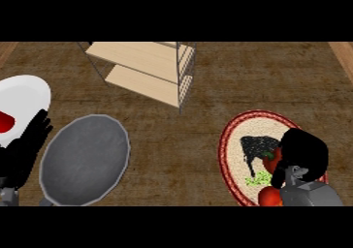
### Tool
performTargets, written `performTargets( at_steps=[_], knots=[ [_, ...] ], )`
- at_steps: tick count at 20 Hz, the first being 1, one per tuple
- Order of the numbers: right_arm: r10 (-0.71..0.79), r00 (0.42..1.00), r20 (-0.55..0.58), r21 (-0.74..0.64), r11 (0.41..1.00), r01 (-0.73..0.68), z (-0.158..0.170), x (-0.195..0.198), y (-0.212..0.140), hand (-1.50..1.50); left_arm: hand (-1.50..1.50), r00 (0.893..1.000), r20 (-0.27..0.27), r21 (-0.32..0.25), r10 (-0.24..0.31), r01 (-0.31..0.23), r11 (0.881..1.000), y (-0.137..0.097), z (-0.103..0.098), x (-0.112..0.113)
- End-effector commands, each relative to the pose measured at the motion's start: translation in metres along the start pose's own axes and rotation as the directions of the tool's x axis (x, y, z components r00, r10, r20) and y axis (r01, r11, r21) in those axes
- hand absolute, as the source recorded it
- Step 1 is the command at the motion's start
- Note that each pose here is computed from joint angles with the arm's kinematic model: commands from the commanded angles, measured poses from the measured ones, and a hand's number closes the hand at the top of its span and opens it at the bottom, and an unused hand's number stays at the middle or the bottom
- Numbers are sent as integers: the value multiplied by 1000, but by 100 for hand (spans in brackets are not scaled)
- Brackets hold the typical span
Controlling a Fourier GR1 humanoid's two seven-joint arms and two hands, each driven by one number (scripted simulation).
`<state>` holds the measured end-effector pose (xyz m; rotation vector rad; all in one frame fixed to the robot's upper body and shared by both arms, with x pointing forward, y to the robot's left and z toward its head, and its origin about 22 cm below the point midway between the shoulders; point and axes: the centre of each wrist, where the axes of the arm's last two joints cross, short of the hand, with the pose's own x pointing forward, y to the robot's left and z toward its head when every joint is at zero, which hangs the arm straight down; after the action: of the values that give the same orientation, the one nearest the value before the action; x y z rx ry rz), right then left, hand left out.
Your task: Pick the bell pepper from the placemat and place it in the tiered shelf
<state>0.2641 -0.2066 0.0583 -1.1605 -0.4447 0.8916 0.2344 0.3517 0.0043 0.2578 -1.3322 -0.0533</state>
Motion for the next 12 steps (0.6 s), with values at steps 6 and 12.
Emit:
performTargets(
  at_steps=[6, 12],
  knots=[
    [-35, 861, 508, -249, 950, 186, 111, 114, -44, 150, 0, 998, 57, -131, -4, 12, 991, -41, -16, 13],
    [-156, 811, 564, -252, 902, 349, 151, 140, -69, 150, 0, 999, 36, -122, -25, 29, 992, -32, -19, 13]
  ],
)
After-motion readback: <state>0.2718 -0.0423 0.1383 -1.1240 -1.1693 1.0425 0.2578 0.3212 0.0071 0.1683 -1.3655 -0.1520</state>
